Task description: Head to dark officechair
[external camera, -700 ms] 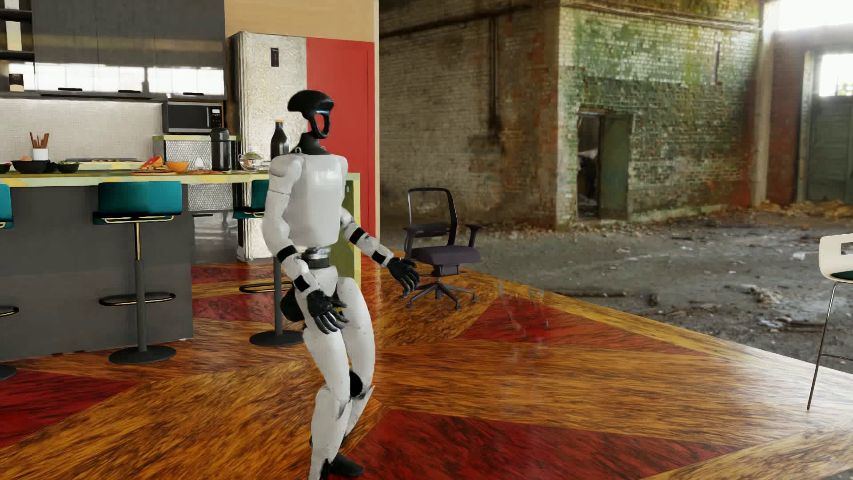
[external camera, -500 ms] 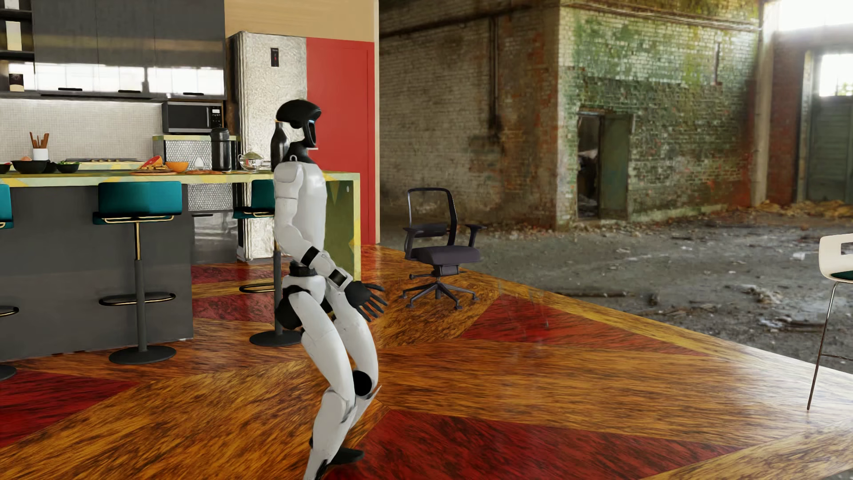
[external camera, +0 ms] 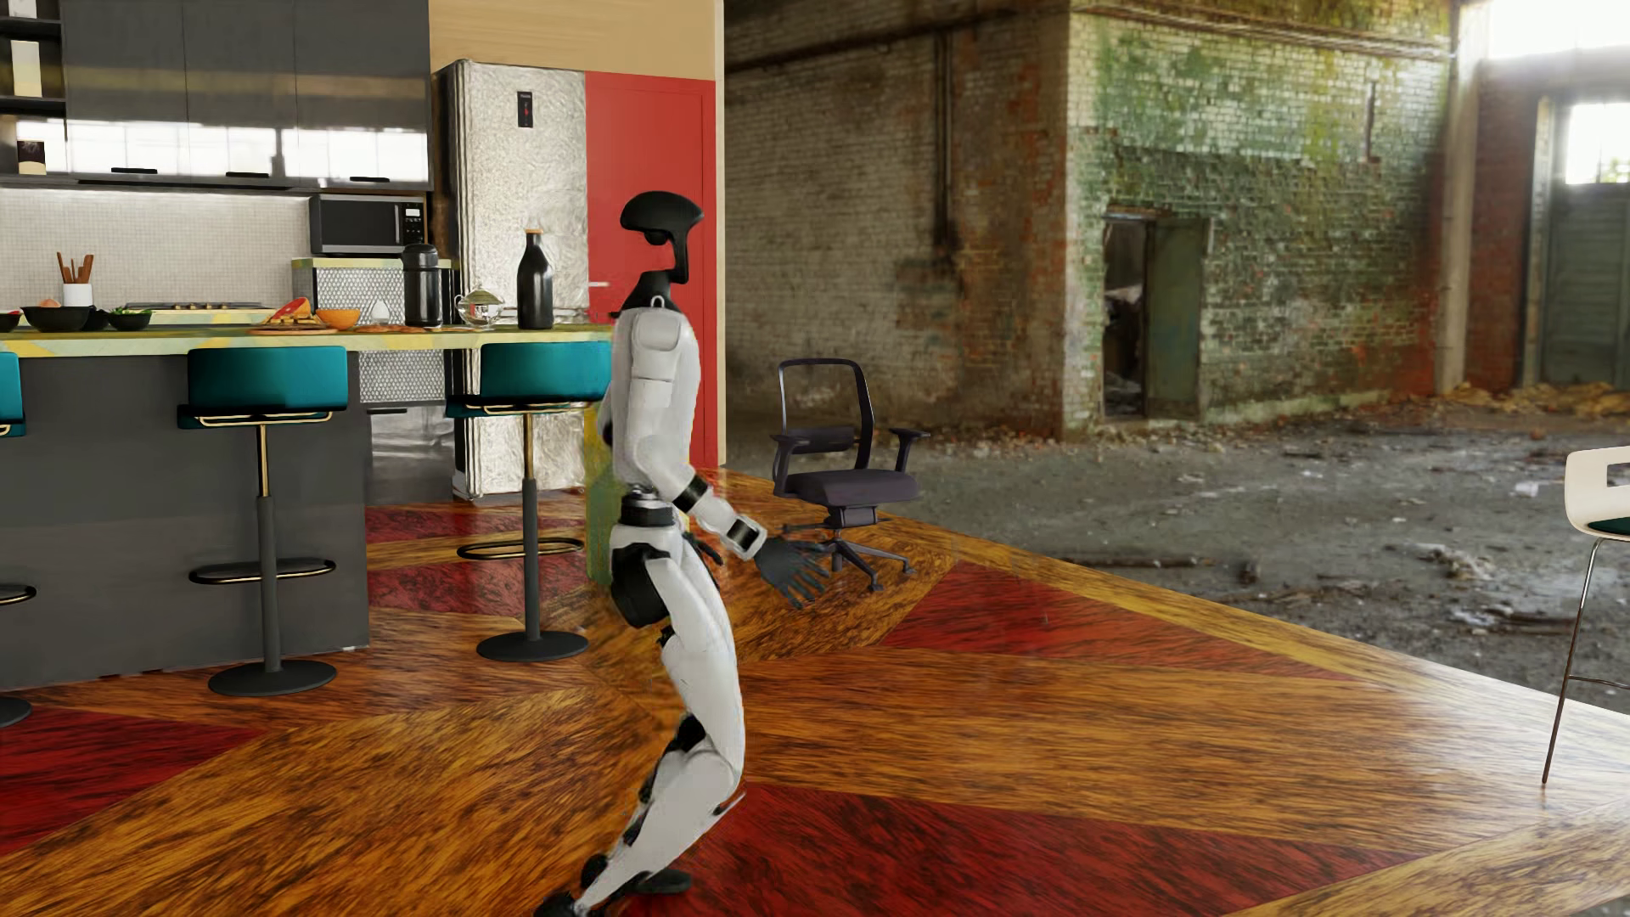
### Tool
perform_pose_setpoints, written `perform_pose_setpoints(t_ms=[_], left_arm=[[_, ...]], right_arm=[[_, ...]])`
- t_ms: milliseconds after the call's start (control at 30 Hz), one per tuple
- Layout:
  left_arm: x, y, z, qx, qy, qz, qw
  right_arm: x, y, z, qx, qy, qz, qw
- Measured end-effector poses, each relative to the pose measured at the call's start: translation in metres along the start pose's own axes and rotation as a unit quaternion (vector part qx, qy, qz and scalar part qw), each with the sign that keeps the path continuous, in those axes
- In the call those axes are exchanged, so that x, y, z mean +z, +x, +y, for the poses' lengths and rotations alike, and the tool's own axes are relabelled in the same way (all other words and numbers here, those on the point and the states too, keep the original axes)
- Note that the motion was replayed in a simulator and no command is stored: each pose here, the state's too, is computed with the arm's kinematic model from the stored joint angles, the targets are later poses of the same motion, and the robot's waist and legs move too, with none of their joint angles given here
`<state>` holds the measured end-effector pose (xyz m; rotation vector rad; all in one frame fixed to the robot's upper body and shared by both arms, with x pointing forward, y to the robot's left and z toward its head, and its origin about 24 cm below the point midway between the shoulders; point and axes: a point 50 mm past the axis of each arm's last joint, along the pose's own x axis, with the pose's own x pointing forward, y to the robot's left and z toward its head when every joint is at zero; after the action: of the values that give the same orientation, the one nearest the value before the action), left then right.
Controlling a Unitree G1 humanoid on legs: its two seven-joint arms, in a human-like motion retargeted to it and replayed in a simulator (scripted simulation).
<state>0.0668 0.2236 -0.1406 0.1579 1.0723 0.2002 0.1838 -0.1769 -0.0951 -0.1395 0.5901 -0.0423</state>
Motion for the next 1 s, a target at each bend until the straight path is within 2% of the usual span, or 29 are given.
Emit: perform_pose_setpoints(t_ms=[33, 100, 167, 200, 233, 300, 333, 367, 433, 500, 533, 567, 600, 667, 733, 833, 867, 967, 1000], left_arm=[[0.014, 0.004, -0.002, 0.005, -0.008, -0.018, 1.0], [0.078, 0.01, -0.019, -0.009, -0.037, -0.113, 0.993], [0.107, 0.013, -0.048, -0.076, -0.001, -0.146, 0.986], [0.082, 0.014, -0.041, -0.094, 0.002, -0.11, 0.99], [0.052, 0.01, -0.024, -0.094, -0.015, -0.07, 0.993], [0.009, -0.001, 0.002, -0.062, 0.014, -0.006, 0.998], [-0.022, -0.004, 0.004, -0.049, 0.064, 0.054, 0.995], [-0.041, -0.006, 0.001, -0.036, 0.088, 0.094, 0.991], [-0.002, 0.0, -0.019, -0.022, 0.042, 0.027, 0.998], [0.056, 0.008, -0.035, -0.035, 0.007, -0.07, 0.997], [0.063, 0.011, -0.035, -0.048, 0.0, -0.082, 0.996], [0.057, 0.012, -0.032, -0.062, -0.017, -0.076, 0.995], [0.052, 0.008, -0.03, -0.076, -0.02, -0.078, 0.994], [0.052, 0.007, -0.024, -0.08, 0.013, -0.08, 0.993], [0.021, 0.011, -0.012, -0.047, 0.056, -0.021, 0.997], [0.033, 0.01, -0.012, -0.018, 0.019, -0.053, 0.998], [0.039, 0.009, -0.019, -0.028, 0.035, -0.071, 0.996], [0.107, 0.01, -0.034, -0.057, 0.017, -0.173, 0.983], [0.105, 0.012, -0.034, -0.074, 0.039, -0.162, 0.983]], right_arm=[[-0.026, -0.014, -0.015, -0.013, -0.016, 0.041, 0.999], [-0.076, -0.048, -0.045, -0.042, -0.045, 0.146, 0.987], [-0.089, -0.056, -0.065, -0.054, -0.081, 0.195, 0.976], [-0.073, -0.042, -0.067, -0.071, -0.07, 0.172, 0.98], [-0.04, -0.019, -0.059, -0.077, -0.054, 0.122, 0.988], [0.042, 0.021, -0.032, -0.061, -0.023, -0.023, 0.998], [0.052, 0.026, -0.003, -0.036, 0.011, -0.06, 0.997], [0.043, 0.017, 0.022, 0.013, -0.011, -0.077, 0.997], [0.001, -0.003, 0.014, 0.023, -0.023, -0.032, 0.999], [-0.04, -0.022, -0.04, -0.007, -0.093, 0.045, 0.995], [-0.049, -0.026, -0.058, -0.029, -0.107, 0.077, 0.991], [-0.037, -0.021, -0.064, -0.055, -0.098, 0.074, 0.991], [-0.023, -0.012, -0.058, -0.07, -0.078, 0.063, 0.992], [0.02, 0.014, -0.019, -0.05, -0.032, 0.009, 0.998], [0.009, 0.01, 0.006, -0.017, -0.016, 0.005, 1.0], [-0.052, -0.029, -0.019, -0.01, -0.046, 0.104, 0.993], [-0.059, -0.034, -0.025, -0.007, -0.055, 0.133, 0.99], [-0.052, -0.03, -0.051, -0.033, -0.063, 0.108, 0.992], [-0.044, -0.025, -0.062, -0.06, -0.058, 0.076, 0.994]])
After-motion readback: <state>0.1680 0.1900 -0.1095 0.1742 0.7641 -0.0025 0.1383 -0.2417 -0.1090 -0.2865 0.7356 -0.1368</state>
